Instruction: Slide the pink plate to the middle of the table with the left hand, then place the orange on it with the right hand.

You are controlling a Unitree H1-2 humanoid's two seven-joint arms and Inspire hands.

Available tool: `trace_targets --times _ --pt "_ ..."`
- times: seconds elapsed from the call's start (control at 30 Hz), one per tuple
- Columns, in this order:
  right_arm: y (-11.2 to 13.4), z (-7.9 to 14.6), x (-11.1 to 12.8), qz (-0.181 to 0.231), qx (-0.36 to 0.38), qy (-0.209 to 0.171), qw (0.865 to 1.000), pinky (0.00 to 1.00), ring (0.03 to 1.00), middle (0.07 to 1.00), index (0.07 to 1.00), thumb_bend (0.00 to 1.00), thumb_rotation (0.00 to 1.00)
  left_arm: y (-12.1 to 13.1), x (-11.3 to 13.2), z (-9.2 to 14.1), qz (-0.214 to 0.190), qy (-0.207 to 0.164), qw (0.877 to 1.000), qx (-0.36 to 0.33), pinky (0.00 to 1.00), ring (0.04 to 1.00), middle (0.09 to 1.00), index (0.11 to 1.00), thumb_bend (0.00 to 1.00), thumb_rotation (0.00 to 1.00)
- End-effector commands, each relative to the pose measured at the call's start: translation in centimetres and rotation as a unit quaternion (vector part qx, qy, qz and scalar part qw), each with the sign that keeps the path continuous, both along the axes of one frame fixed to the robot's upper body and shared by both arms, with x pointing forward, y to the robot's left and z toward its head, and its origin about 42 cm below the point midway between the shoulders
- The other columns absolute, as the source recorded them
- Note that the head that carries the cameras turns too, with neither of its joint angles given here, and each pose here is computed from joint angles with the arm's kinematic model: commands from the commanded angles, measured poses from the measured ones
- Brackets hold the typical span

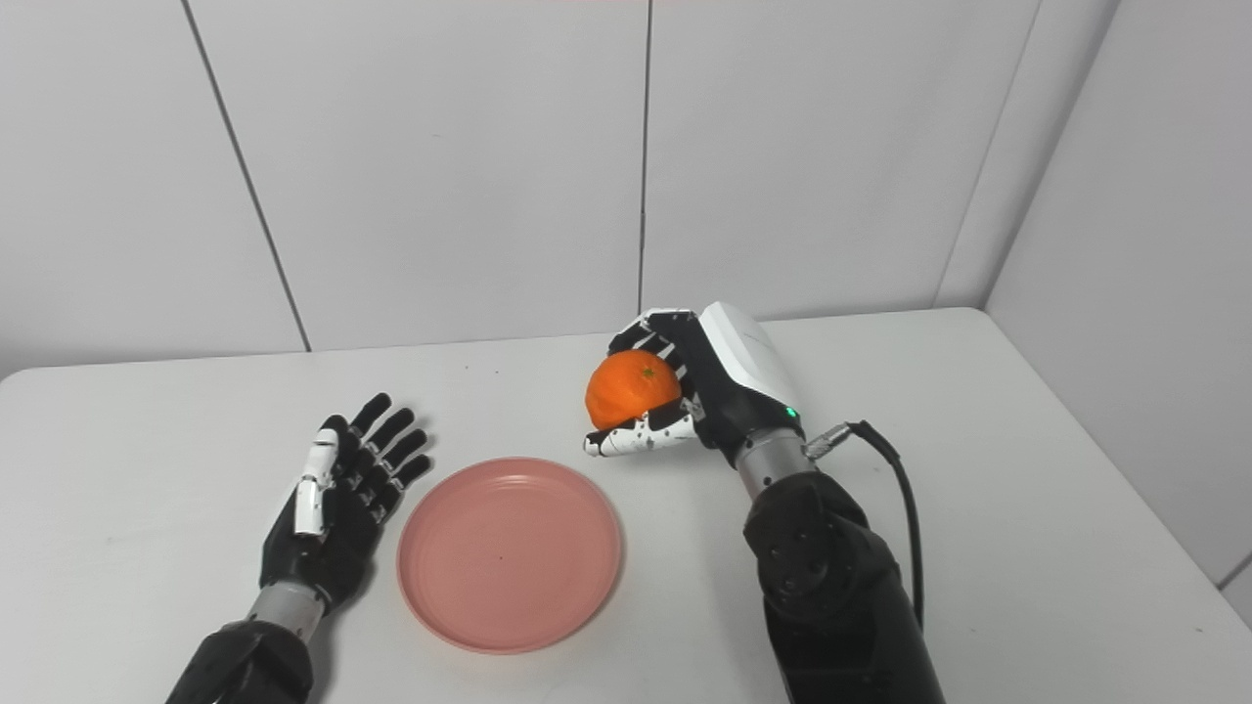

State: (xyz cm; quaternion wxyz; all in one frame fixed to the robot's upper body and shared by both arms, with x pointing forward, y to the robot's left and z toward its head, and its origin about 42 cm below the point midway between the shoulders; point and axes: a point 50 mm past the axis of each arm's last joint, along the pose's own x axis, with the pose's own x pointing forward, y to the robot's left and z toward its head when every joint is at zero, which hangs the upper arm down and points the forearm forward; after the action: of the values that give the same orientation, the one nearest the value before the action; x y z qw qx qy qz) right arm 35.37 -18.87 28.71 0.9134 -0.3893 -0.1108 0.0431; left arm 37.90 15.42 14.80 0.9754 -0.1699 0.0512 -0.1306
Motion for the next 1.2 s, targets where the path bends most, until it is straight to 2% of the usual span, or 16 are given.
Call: trace_targets --times 0.0,0.13,0.43,0.83,1.17 --pt "0.6 2.1 0.4 0.011 0.003 -0.046 0.999 0.31 0.384 0.441 0.531 0.52 0.00 -0.7 -0.2 -0.4 0.000 0.028 1.000 0.009 0.87 0.879 0.889 0.886 0.37 1.00" --pt "2.2 1.8 0.6 0.037 -0.002 -0.048 0.998 0.33 0.401 0.448 0.521 0.53 0.00 -1.8 -0.1 -0.1 0.004 0.028 1.000 0.014 0.86 0.870 0.880 0.877 0.37 1.00" --pt "4.5 0.3 1.3 0.066 -0.006 -0.025 0.997 0.31 0.401 0.456 0.518 0.53 0.00 -3.3 0.1 0.0 0.006 0.022 0.999 0.032 0.82 0.846 0.859 0.862 0.37 1.00" --pt "7.1 -2.2 2.0 0.089 -0.021 0.004 0.996 0.28 0.361 0.423 0.521 0.52 0.00 -3.3 -0.1 0.4 0.017 0.017 0.999 0.027 0.81 0.844 0.854 0.858 0.38 1.00" --pt "8.7 -4.6 1.8 0.103 -0.028 0.037 0.994 0.27 0.352 0.418 0.528 0.52 0.00 -3.0 -0.1 0.5 0.020 0.018 0.999 0.032 0.80 0.848 0.854 0.859 0.39 1.00"
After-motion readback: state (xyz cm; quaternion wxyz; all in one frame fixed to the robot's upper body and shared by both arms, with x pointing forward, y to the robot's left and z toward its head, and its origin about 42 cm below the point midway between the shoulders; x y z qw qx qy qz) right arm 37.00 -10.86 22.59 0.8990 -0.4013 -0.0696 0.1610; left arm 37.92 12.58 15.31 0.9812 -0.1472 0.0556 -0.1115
